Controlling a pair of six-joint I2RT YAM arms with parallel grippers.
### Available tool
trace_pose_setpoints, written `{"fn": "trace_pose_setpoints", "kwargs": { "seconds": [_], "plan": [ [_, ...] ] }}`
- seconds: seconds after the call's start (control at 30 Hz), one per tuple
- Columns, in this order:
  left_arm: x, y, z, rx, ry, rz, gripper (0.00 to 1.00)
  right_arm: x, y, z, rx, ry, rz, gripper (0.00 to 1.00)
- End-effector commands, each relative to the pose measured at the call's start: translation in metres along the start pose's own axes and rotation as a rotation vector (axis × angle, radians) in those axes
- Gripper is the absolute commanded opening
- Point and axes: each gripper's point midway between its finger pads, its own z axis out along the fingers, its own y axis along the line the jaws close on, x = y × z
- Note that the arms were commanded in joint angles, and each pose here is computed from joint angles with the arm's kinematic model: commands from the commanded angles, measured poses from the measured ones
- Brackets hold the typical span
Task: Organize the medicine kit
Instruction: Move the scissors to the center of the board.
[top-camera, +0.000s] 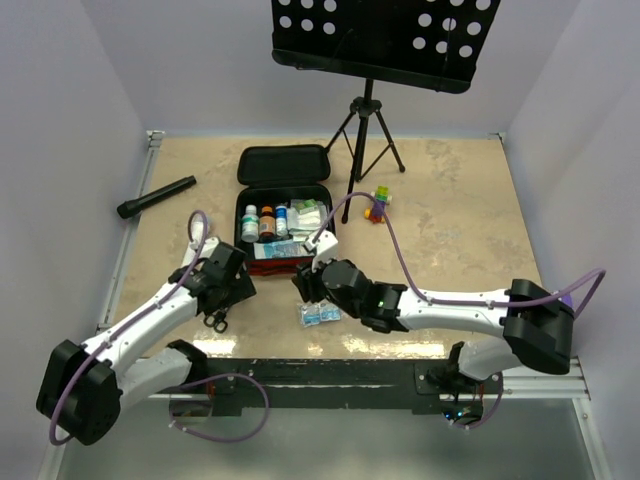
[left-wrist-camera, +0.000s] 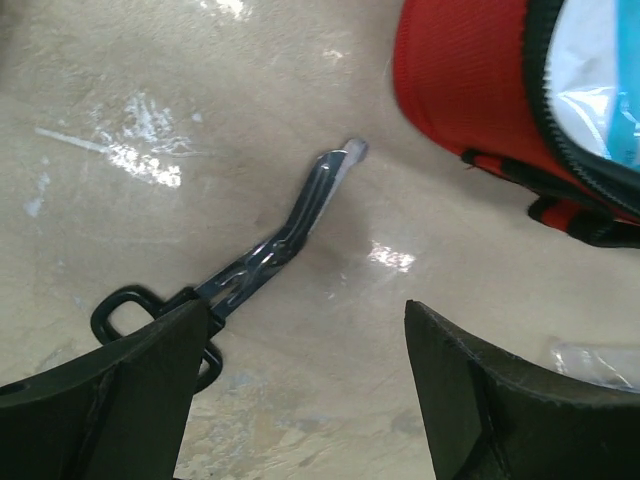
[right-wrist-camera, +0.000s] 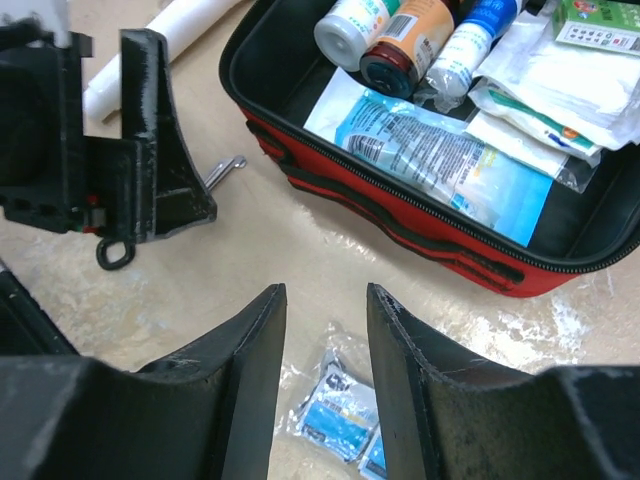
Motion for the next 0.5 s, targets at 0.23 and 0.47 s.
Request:
{"fn": "trace_pose_setpoints", "kwargs": {
  "seconds": [0.23,0.47],
  "plan": [
    [-0.011,0.003,0.019,-0.111,-0.034,0.045,0.86,-0.028,0.013,-0.039,-0.14,-0.098,0.058,0.43],
    [0.005,-0.003,0.038,-0.093,0.024,0.08,0.82,-0.042,0.007,-0.064,-0.155,-0.142,0.082,0.44]
  ]
}}
